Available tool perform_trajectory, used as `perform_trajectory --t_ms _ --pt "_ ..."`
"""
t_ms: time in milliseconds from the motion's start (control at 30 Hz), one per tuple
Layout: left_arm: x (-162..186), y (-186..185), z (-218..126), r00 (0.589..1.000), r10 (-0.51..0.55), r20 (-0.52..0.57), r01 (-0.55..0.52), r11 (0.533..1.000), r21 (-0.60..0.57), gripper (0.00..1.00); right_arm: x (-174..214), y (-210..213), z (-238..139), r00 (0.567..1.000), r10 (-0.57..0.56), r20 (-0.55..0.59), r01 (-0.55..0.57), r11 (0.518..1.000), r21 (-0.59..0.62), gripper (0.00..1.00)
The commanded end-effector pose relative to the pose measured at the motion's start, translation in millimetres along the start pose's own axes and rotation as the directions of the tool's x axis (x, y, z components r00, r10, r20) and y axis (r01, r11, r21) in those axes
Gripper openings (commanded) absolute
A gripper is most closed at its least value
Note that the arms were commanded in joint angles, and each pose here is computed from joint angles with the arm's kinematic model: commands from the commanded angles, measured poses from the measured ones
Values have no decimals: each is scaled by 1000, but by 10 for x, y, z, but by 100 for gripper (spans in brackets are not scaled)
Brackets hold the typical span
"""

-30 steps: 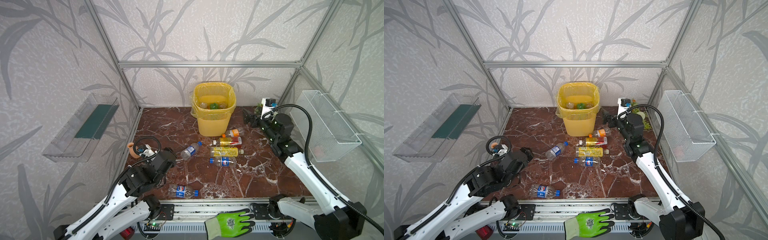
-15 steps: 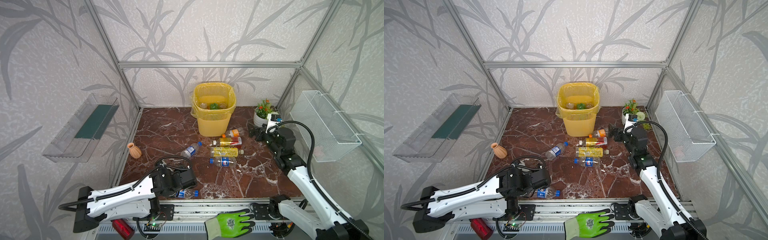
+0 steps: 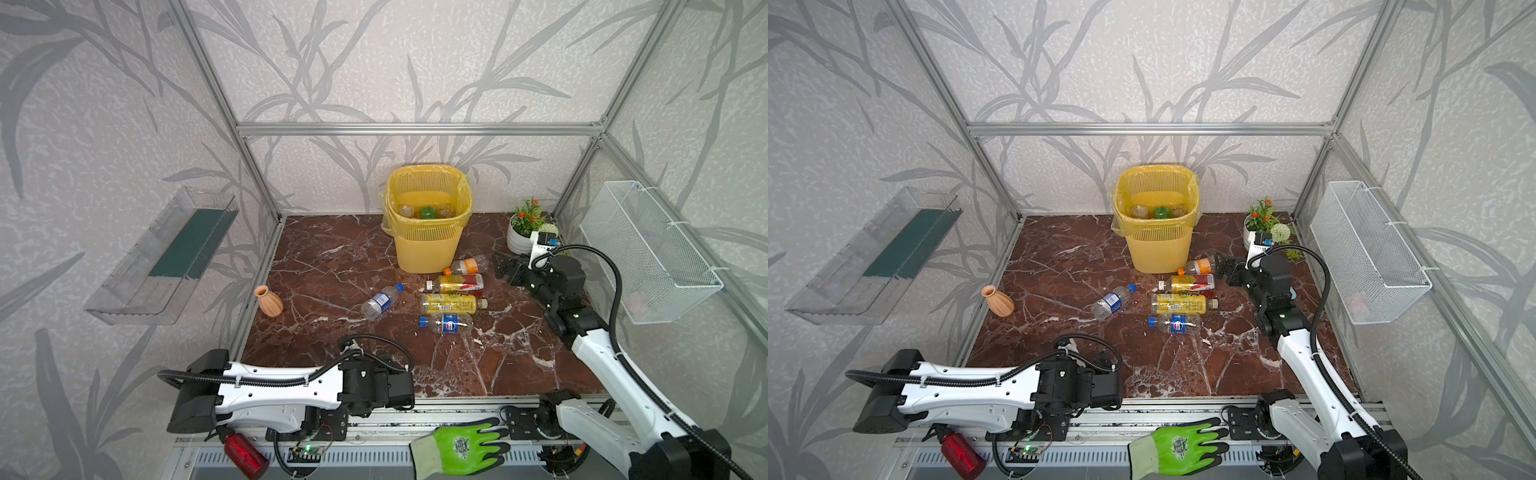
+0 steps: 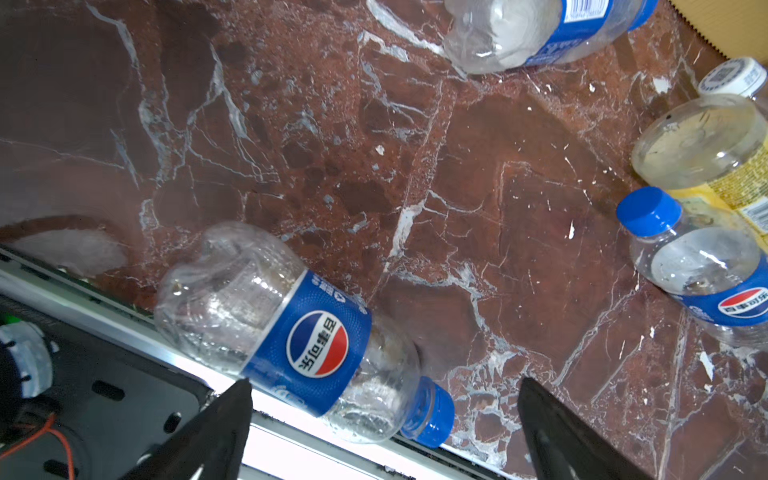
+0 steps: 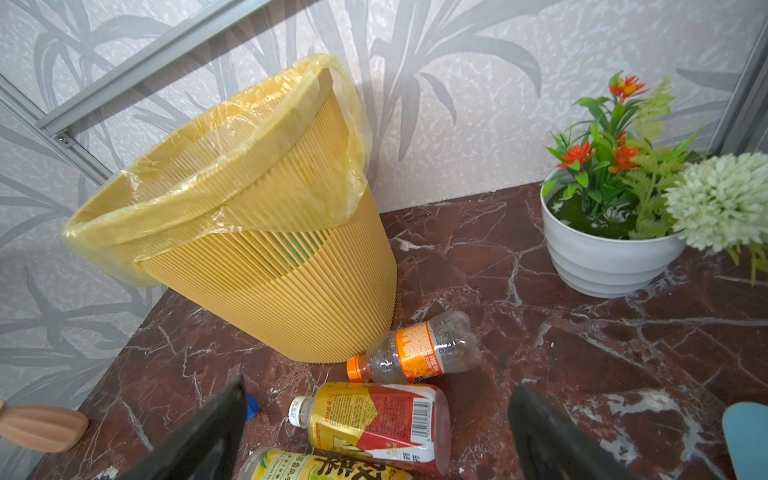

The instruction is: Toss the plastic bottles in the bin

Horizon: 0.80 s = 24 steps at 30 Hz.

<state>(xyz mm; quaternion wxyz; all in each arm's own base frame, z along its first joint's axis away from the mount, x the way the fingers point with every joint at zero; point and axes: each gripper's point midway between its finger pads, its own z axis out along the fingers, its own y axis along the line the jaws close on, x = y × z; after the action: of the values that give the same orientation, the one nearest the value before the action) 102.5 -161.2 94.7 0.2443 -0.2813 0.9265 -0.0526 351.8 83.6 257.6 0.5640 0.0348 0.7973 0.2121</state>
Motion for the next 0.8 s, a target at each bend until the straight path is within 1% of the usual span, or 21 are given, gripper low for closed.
perform_trajectory --t_ms 0,100,233,367,500,700,767 --pt "-16 -42 -43 772 -636 12 635 772 9 99 57 15 17 1000 26 -13 -26 999 -21 98" --pt "-48 -15 -25 775 -631 27 631 776 18 99 61 2 13 1000 15 -14 -16 1000 -14 98" --pt "-45 86 -29 782 -622 35 623 782 -19 99 90 -14 34 1000 13 -23 -14 1000 -10 98" --pt "-33 72 17 772 -636 13 636 772 4 99 100 -11 44 999 12 -29 -12 1000 -12 98" --pt "-37 89 36 780 -625 34 626 780 -2 99 130 -13 74 999 14 -47 -14 1000 -14 98" --pt "-41 109 145 774 -633 24 632 774 39 99 172 13 126 997 20 -73 -22 999 -32 98" --pt "-130 102 127 785 -617 43 614 786 77 98 177 62 130 997 2 -77 -7 998 -63 96"
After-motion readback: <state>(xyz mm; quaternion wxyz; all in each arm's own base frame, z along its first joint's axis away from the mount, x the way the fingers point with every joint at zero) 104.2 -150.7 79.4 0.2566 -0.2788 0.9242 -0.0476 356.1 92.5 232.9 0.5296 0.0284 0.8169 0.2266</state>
